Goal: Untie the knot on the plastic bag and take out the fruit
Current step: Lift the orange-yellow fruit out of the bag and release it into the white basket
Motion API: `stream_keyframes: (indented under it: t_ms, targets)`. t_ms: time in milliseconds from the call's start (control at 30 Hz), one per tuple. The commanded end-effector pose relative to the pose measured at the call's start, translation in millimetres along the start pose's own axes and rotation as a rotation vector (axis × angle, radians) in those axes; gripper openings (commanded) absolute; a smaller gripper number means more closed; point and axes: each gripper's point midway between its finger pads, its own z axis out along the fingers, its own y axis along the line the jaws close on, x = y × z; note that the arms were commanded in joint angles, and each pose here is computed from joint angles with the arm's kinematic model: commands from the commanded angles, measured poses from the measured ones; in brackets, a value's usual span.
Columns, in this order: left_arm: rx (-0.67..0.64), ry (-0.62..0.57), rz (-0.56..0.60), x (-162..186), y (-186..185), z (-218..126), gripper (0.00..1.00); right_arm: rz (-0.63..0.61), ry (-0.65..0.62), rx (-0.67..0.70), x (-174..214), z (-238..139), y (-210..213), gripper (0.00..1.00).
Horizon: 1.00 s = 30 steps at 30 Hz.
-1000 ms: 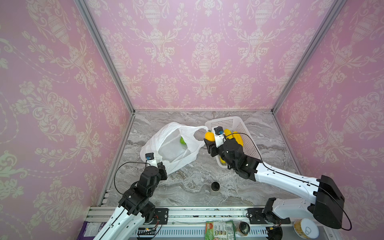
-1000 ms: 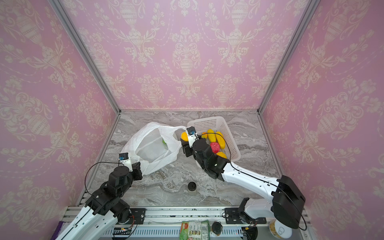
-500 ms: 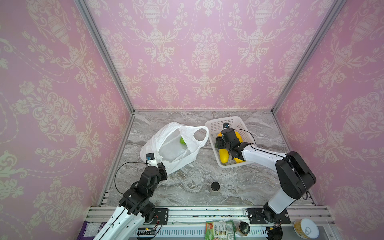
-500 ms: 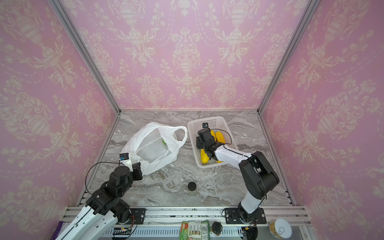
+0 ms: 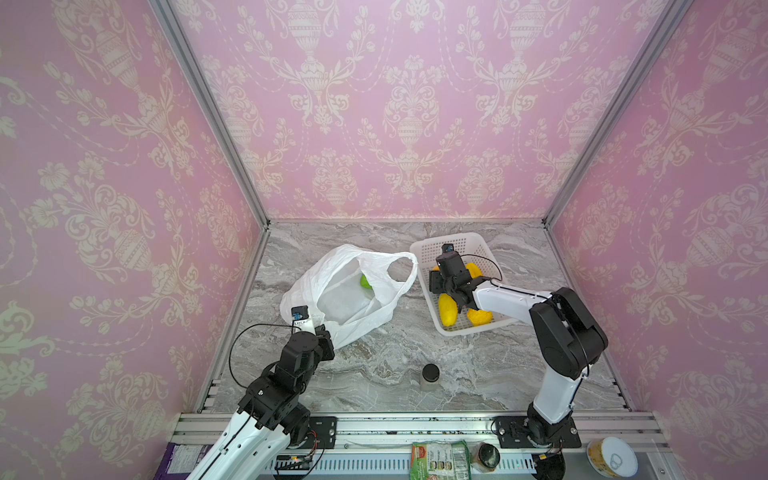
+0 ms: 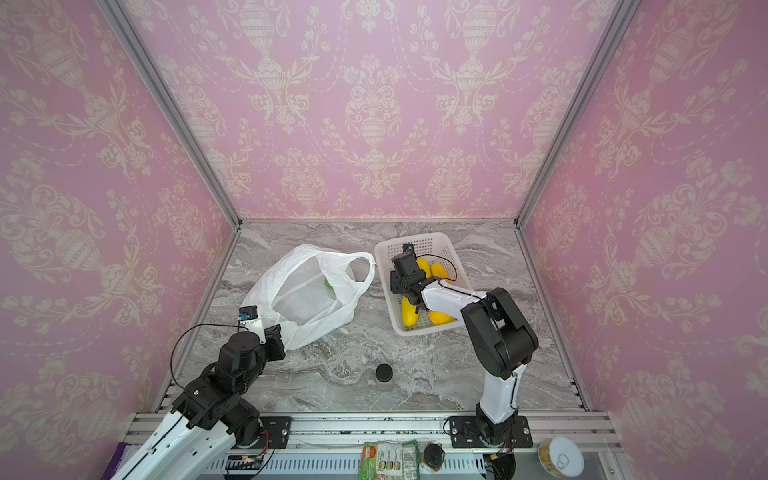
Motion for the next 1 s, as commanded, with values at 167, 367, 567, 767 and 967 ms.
stream_keyframes:
  t_ms: [167, 367, 567, 767, 967]
  targets:
    - [-0.002, -0.004, 0.018, 0.1, 0.9, 1.5, 0.0, 0.032, -0.116, 0.004, -15.7, -44.1, -18.1, 0.91]
    - [-0.004, -0.013, 0.015, -0.3, 2.5, 0.3, 0.0, -0.006, -0.203, -0.083, -31.7, -81.1, -1.9, 0.87]
    - [0.001, -0.006, 0.016, 0.0, 1.1, 0.9, 0.0, -0.093, -0.28, -0.099, -43.7, -116.1, 21.7, 0.76]
    - [0.005, -0.025, 0.009, -1.5, 2.4, -2.2, 0.0, -0.06, -0.222, 0.032, -41.7, -85.5, -0.3, 0.72]
    - [0.008, -0.019, 0.012, -0.5, 1.7, -1.7, 0.0, -0.018, -0.05, 0.096, -18.7, -14.2, -16.0, 0.59]
